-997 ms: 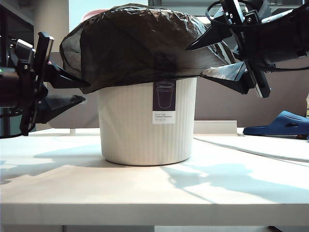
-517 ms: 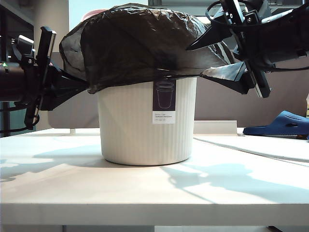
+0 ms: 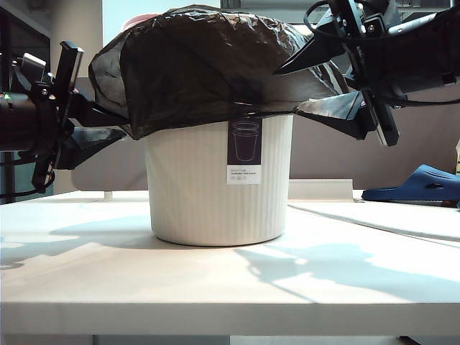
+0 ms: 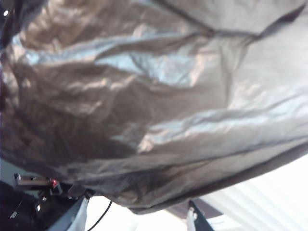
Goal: Open the ring lid of the trash can, pull out the black garbage bag inside, and place it on the table.
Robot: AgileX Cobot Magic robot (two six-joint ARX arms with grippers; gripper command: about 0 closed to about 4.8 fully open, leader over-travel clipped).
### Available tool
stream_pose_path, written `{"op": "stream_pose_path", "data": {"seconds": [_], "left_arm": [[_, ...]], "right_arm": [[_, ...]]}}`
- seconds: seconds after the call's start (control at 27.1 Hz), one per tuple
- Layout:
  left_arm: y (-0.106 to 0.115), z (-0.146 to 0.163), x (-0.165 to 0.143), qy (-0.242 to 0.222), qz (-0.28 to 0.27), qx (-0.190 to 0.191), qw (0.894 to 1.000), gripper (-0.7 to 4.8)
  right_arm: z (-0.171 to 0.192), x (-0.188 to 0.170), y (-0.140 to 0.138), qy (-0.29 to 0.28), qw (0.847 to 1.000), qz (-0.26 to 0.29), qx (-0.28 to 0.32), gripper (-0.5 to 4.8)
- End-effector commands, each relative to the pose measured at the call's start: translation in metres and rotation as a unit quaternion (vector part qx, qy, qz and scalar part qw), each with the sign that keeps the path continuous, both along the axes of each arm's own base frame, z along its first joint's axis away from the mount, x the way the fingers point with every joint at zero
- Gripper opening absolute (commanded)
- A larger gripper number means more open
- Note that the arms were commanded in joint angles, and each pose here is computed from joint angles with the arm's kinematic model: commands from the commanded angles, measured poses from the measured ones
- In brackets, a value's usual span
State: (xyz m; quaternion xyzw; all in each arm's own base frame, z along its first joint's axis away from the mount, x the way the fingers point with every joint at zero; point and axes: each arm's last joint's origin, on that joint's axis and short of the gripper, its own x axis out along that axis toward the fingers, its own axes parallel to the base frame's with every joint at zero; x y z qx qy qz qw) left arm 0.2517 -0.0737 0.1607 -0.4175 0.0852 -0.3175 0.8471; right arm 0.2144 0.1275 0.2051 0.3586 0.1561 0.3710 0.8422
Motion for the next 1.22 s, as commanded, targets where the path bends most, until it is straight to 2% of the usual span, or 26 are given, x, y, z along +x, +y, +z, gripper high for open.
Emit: {"op": "stream_pose_path", "data": {"seconds": [0.04, 0.22, 0.44, 0.52, 0.55, 0.59, 0.89, 0.96, 1.11, 1.22], "left_arm": [[0.001, 0.005, 0.001, -0.023, 0.017, -0.003, 1.0, 0.89], [0.002, 0.007, 0.003, -0.023, 0.04, -0.011, 0.999, 0.89], [-0.001, 0.018, 0.012, -0.038, 0.035, -0.031, 0.998, 0.86], [-0.001, 0.018, 0.012, -0.038, 0.035, -0.03, 0.998, 0.77], [-0.001, 0.018, 0.012, -0.038, 0.036, -0.03, 0.998, 0.5], [-0.001, 0.018, 0.012, -0.038, 0.037, -0.031, 0.998, -0.07], [0.002, 0.018, 0.013, -0.043, 0.04, -0.022, 0.998, -0.05], [0.007, 0.018, 0.014, -0.052, 0.032, -0.007, 0.998, 0.01], [0.013, 0.017, 0.013, -0.106, -0.027, 0.069, 0.992, 0.94], [0.012, 0.017, 0.012, -0.131, -0.046, 0.097, 0.985, 0.94]], "right_arm": [[0.003, 0.0, 0.0, -0.006, 1.0, 0.004, 0.005, 2.61], [0.002, 0.0, 0.0, -0.004, 1.0, 0.004, 0.004, 2.61], [0.002, 0.0, 0.0, -0.004, 1.0, 0.003, 0.004, 2.61], [0.002, 0.0, 0.0, -0.004, 1.0, 0.003, 0.003, 2.61], [0.002, 0.0, 0.0, -0.004, 1.0, 0.003, 0.003, 2.61], [0.002, 0.0, 0.0, -0.005, 1.0, 0.003, 0.002, 2.61], [0.002, 0.0, 0.0, -0.005, 1.0, 0.006, 0.002, 2.61], [0.0, 0.0, 0.0, 0.001, 1.0, 0.007, -0.002, 2.61], [-0.004, 0.0, 0.0, 0.01, 1.0, 0.007, -0.022, 2.61], [-0.004, 0.0, 0.0, 0.007, 1.0, 0.008, -0.027, 2.61]]}}
